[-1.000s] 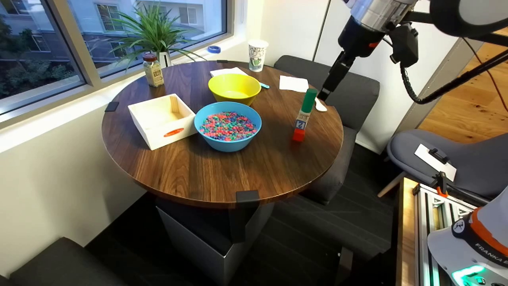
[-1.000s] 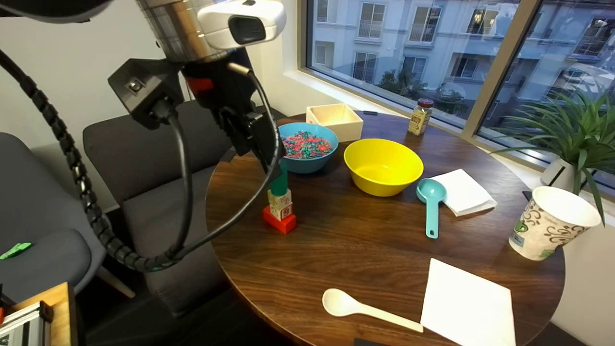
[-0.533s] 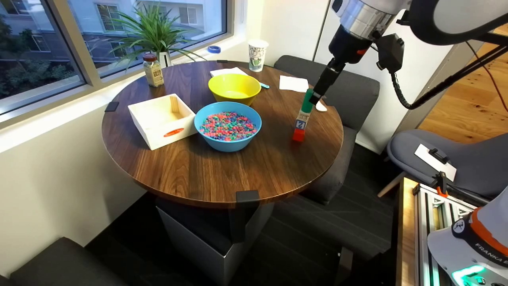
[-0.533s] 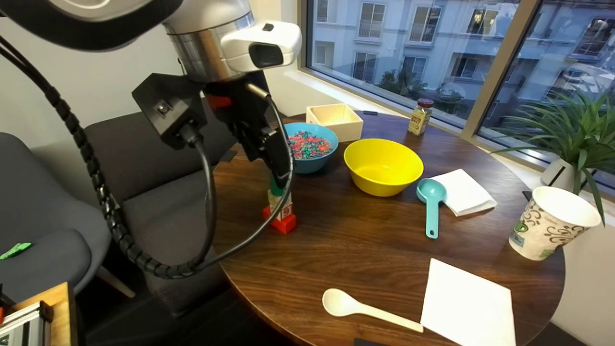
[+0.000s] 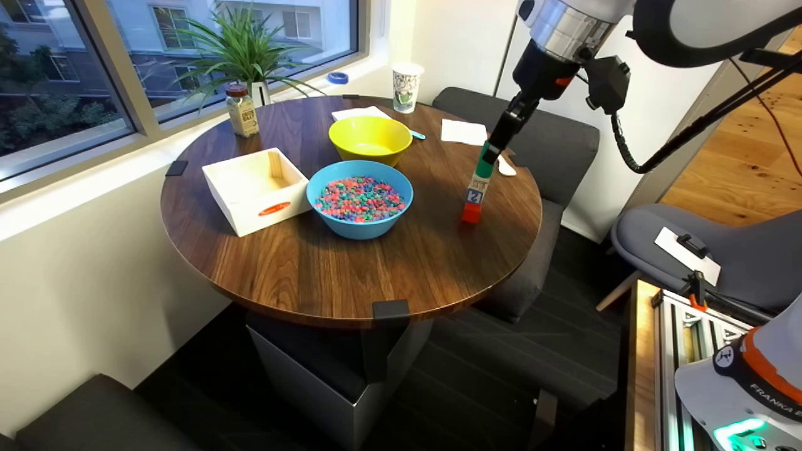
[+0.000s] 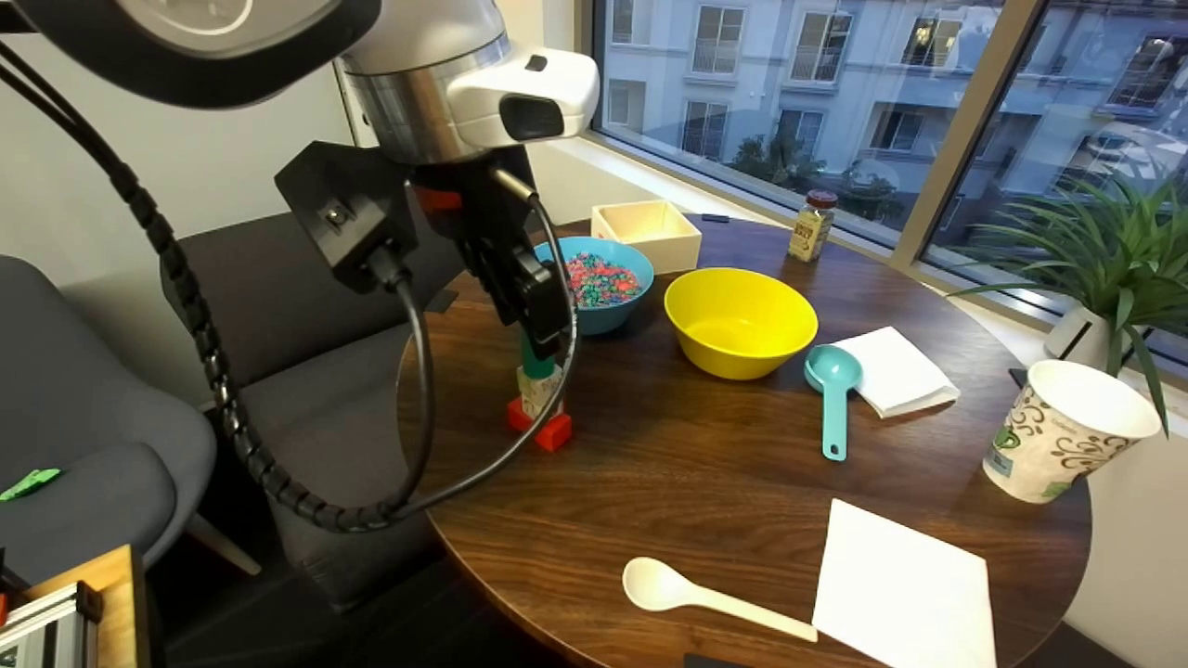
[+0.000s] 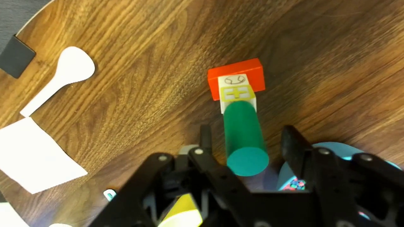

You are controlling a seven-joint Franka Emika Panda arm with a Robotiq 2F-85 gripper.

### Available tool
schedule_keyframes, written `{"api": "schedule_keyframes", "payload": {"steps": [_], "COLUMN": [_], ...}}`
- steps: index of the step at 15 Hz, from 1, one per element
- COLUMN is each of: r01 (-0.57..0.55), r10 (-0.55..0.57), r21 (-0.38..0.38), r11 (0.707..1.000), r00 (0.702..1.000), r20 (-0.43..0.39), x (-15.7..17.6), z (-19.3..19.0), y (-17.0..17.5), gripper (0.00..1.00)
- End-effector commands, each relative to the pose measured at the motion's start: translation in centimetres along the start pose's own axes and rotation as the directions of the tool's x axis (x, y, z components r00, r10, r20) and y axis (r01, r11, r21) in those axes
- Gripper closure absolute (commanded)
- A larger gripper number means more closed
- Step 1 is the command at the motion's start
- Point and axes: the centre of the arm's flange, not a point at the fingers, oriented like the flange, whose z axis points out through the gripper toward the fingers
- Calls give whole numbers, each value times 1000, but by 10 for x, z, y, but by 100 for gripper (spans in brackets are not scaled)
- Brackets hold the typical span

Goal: Lift the cylinder plush block, put it on the table, put the two dices and the rectangle blush block on top of the cylinder plush block

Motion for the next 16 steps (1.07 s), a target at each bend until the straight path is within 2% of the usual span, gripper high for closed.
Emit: {"api": "schedule_keyframes", "payload": {"steps": [1, 4, 7, 10, 16], "r01": [-3, 5, 12, -9, -114], "r10": [4, -5, -12, 6, 111], "r21": [9, 7, -10, -58, -86], "r11": [1000, 1000, 1000, 998, 990], "r00": [1000, 1000, 999, 998, 993], "r20": [-16, -19, -37, -61, -36], "x": [7, 7, 7, 4, -19], "z": [2, -2, -16, -24, 7], "y": [2, 1, 4, 22, 70], "gripper": [71, 92, 92, 92, 92]}}
